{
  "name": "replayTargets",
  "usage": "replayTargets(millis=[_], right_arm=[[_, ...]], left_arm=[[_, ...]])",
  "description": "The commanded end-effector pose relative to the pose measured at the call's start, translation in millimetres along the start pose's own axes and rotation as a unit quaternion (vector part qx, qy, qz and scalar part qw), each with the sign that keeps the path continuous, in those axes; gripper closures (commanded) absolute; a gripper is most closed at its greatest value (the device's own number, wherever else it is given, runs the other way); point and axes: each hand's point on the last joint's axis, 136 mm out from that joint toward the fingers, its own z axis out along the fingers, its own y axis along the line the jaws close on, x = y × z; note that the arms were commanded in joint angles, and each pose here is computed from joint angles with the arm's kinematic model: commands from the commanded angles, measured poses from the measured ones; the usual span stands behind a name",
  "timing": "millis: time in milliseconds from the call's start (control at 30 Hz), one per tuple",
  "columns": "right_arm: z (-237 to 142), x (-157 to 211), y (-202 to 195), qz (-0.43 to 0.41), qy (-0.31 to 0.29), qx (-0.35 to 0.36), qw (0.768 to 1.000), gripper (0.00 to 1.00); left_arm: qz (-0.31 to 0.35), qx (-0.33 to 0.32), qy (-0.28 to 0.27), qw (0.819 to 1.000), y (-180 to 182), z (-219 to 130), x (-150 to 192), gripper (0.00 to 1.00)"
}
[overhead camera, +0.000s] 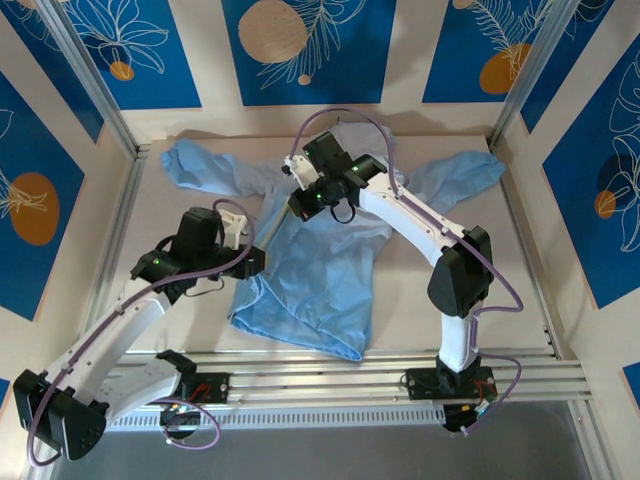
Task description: Zip up the jacket
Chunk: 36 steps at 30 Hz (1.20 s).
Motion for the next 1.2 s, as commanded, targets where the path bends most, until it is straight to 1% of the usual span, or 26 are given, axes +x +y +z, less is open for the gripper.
replayTargets(millis=[0,133,433,1167], right_arm=[[-17,-13,-13,0.002,-0.026,0.027,0.999,1.00],[-16,-18,-21,0.004,-0.029,0.035,0.999,1.00],[-8,-27,-34,0.000,-0.028,0.051,0.998,1.00],[-11,-53,-108,0.013,-0.048,0.094,0.994,1.00]], left_arm=[[0.000,-0.007,0.016,1.000,1,-16,15,1.00],[0.004,-0.017,0.020,1.000,1,-29,22,1.00],[-0.003,-0.028,0.015,0.999,3,-41,32,1.00],[-0.011,-0.044,-0.001,0.999,3,-57,32,1.00]])
